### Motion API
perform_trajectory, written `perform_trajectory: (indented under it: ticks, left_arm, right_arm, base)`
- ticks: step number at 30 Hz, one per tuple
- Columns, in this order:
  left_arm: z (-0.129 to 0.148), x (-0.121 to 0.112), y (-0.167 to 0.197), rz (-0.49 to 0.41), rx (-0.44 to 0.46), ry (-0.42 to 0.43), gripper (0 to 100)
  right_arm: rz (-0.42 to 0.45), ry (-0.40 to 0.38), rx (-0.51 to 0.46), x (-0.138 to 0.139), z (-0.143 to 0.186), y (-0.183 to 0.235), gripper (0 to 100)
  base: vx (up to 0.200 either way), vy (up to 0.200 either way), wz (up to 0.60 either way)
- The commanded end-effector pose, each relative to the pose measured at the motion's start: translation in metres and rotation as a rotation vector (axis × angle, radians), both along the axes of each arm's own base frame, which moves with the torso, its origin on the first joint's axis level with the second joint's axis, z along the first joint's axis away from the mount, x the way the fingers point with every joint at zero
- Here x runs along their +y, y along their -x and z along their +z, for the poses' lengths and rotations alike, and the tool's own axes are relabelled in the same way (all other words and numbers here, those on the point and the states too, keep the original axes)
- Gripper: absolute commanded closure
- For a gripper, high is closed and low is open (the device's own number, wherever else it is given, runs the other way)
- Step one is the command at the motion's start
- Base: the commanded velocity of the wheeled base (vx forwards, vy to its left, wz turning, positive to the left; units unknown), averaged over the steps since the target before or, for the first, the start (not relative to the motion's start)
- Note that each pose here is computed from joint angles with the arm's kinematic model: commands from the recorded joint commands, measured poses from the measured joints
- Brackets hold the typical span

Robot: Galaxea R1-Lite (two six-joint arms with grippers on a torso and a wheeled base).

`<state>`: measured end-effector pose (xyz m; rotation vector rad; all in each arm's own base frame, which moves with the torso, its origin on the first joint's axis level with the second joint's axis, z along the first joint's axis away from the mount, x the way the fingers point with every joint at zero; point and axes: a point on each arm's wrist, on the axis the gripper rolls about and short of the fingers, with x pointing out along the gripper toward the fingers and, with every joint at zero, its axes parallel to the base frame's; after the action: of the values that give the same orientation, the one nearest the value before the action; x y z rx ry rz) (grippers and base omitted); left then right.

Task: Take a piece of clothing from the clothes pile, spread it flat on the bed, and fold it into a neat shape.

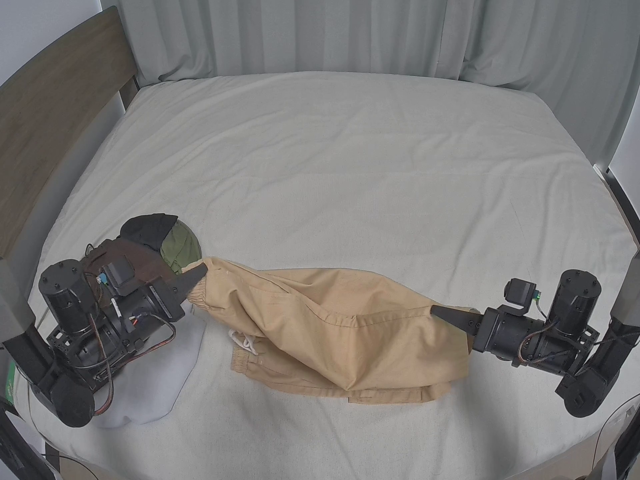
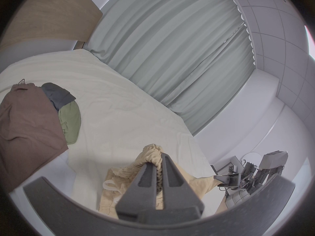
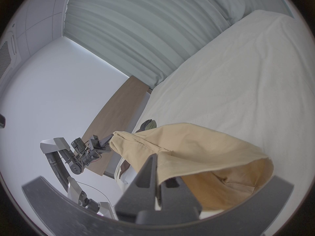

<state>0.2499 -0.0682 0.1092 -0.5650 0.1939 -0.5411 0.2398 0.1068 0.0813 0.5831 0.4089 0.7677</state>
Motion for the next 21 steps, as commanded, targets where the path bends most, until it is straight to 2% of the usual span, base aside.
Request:
perform_trajectory:
  ticks: [1,4,8,13,21]
  left_arm:
    - [0.009,0.010,0.012,-0.021,-0.027,0.006,100]
    - [0.012,0.015,0.016,-0.046,-0.034,0.006,100]
    - [0.014,0.020,0.016,-0.031,-0.041,0.008,100]
    - [0.017,0.032,0.025,-0.087,-0.048,0.007,100]
    - [0.019,0.030,0.022,-0.110,-0.062,0.005,100]
  right_arm:
    - [0.006,-0.010,-0.026,0.002,0.005,-0.001,100]
    - [0.007,-0.017,-0.041,0.003,0.008,-0.003,100]
    - [0.009,-0.022,-0.054,0.004,0.012,-0.003,100]
    - [0.017,-0.034,-0.087,0.006,0.019,-0.004,100]
    - [0.015,-0.045,-0.110,0.007,0.024,-0.005,100]
  base:
    - [0.000,0.000,0.00]
    - [0.000,0.000,0.00]
    - [0.000,0.000,0.00]
    - [0.000,0.000,0.00]
    - [0.000,0.000,0.00]
